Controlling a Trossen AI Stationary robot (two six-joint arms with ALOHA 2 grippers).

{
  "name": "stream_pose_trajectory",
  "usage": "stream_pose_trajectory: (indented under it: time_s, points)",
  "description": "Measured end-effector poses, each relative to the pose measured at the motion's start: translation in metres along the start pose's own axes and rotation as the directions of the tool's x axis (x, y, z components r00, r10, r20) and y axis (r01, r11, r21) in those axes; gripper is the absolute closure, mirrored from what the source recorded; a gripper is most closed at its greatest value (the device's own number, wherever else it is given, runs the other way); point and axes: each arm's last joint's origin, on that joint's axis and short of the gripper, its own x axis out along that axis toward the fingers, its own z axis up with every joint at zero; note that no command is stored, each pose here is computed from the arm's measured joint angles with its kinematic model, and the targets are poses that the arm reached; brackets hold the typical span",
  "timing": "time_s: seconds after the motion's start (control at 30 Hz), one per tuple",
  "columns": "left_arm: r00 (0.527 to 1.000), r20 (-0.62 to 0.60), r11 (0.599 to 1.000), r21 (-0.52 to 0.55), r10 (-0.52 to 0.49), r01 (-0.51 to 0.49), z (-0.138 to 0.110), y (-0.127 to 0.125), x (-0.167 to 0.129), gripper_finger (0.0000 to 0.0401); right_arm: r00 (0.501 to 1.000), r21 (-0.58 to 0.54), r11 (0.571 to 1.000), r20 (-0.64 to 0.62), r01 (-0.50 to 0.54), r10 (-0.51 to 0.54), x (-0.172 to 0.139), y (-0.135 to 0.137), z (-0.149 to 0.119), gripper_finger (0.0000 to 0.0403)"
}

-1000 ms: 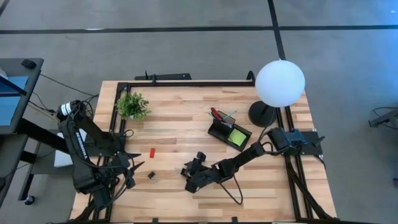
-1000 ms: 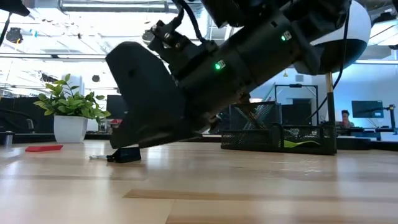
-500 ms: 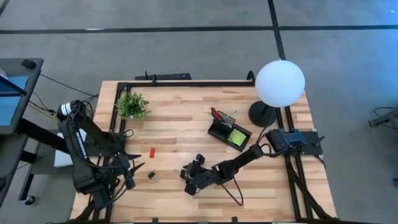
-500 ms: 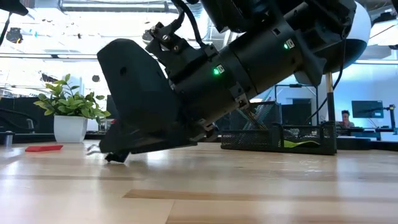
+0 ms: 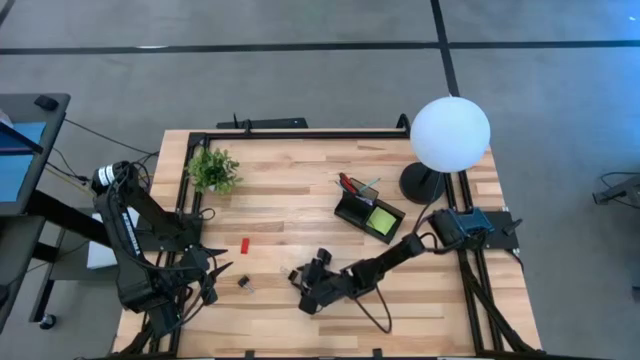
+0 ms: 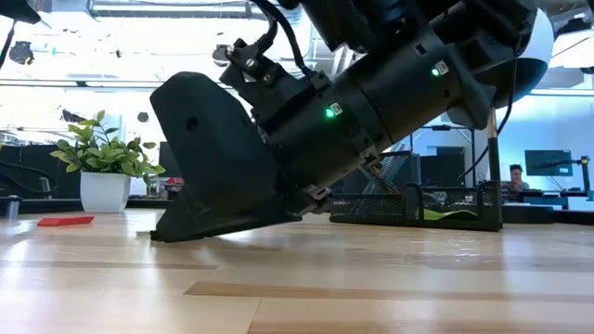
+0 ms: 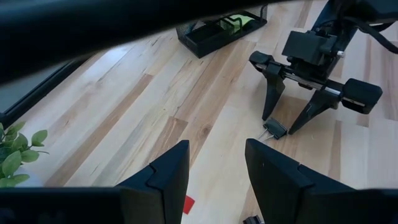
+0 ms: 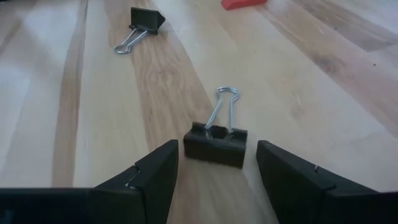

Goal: Pick and place office supplies into organizer
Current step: Put the right black binder clip into the desk organizer

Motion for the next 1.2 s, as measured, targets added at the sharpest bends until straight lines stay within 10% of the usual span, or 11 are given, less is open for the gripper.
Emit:
stream_pose_trajectory:
  time_s: [1.2]
  points:
    - [1.000,-0.002,1.000,0.000,-0.008,0.008,-0.0002,-0.0013,0.0001,0.0248,0.998,0.099,0.994,0.049,0.038,-0.043,0.0019,-0.0034,0.0044,0.0188]
